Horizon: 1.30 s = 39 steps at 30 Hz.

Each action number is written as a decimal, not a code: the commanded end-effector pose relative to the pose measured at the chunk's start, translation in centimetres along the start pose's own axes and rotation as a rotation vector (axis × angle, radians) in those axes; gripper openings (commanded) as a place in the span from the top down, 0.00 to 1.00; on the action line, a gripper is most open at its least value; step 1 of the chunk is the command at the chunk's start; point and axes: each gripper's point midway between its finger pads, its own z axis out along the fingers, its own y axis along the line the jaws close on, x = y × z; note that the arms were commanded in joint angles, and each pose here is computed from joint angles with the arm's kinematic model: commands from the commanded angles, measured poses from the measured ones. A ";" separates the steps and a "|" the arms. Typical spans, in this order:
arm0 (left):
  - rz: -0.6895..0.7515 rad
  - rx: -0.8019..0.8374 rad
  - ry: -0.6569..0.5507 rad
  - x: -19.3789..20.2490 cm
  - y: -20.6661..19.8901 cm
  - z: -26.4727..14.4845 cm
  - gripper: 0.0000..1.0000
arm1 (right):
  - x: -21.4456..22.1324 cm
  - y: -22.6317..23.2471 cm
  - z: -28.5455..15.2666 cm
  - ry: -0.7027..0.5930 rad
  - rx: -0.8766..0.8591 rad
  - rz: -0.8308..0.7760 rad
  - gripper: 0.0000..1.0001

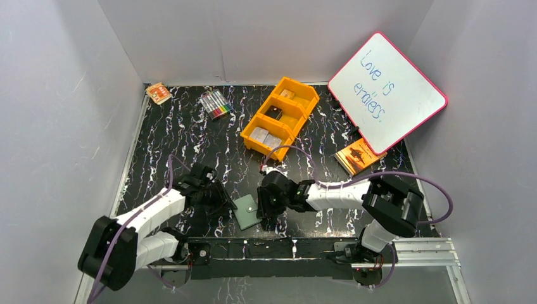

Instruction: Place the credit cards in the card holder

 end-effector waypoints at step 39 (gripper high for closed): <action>0.013 0.296 0.027 -0.1 -8.0 -0.2 0.85 | -3.1 1.7 -1.2 -0.086 0.270 -0.214 0.47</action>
